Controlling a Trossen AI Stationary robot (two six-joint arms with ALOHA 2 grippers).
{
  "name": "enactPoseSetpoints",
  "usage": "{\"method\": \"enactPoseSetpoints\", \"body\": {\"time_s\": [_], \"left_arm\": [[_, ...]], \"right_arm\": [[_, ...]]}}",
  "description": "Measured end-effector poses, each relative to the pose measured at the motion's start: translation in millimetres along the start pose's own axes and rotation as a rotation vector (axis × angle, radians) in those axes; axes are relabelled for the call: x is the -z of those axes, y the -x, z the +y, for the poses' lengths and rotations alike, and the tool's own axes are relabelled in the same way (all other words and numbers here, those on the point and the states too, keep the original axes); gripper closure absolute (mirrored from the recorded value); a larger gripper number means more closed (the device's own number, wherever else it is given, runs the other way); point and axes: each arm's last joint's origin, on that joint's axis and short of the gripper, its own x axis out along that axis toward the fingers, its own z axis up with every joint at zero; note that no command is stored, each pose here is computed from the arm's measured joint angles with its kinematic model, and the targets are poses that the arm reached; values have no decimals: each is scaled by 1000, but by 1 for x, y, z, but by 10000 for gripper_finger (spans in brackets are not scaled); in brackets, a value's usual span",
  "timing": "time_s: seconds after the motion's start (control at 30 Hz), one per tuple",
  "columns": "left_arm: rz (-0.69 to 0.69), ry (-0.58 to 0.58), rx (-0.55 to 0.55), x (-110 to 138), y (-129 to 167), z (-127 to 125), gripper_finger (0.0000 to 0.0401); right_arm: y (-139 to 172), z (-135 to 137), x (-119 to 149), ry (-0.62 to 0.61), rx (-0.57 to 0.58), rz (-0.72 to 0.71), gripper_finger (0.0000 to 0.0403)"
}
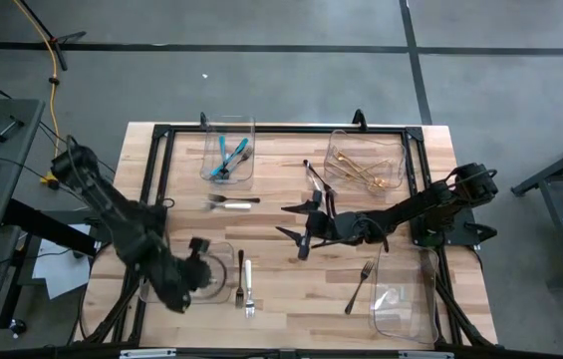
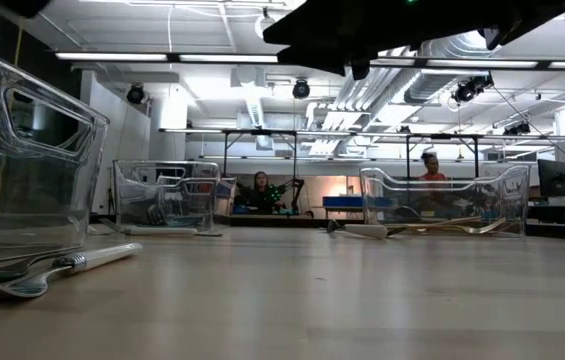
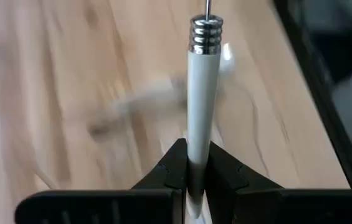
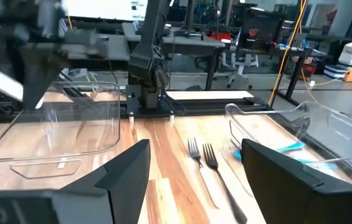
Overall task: Sort silverware by color (type)
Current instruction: Put the white fork into the bottom left transparent bin
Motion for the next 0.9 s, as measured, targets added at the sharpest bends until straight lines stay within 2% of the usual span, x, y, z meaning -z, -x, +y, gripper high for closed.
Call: {"method": "enactPoseSetpoints", "body": {"time_s": [0.17, 0.37, 0.57, 0.9], "left_arm": [[306, 50, -38, 16, -21, -24, 380], [614, 63, -138, 40, -42, -30, 380], [672, 21, -149, 44, -52, -32, 378], [741, 26, -151, 59, -63, -26, 378]], "right_arm": [[0, 0, 0, -16, 0, 4, 155], [0, 0, 1, -29, 0, 13, 155], [0, 0, 2, -24, 0, 19, 155], [0, 0, 2, -23, 0, 21, 155]]}}
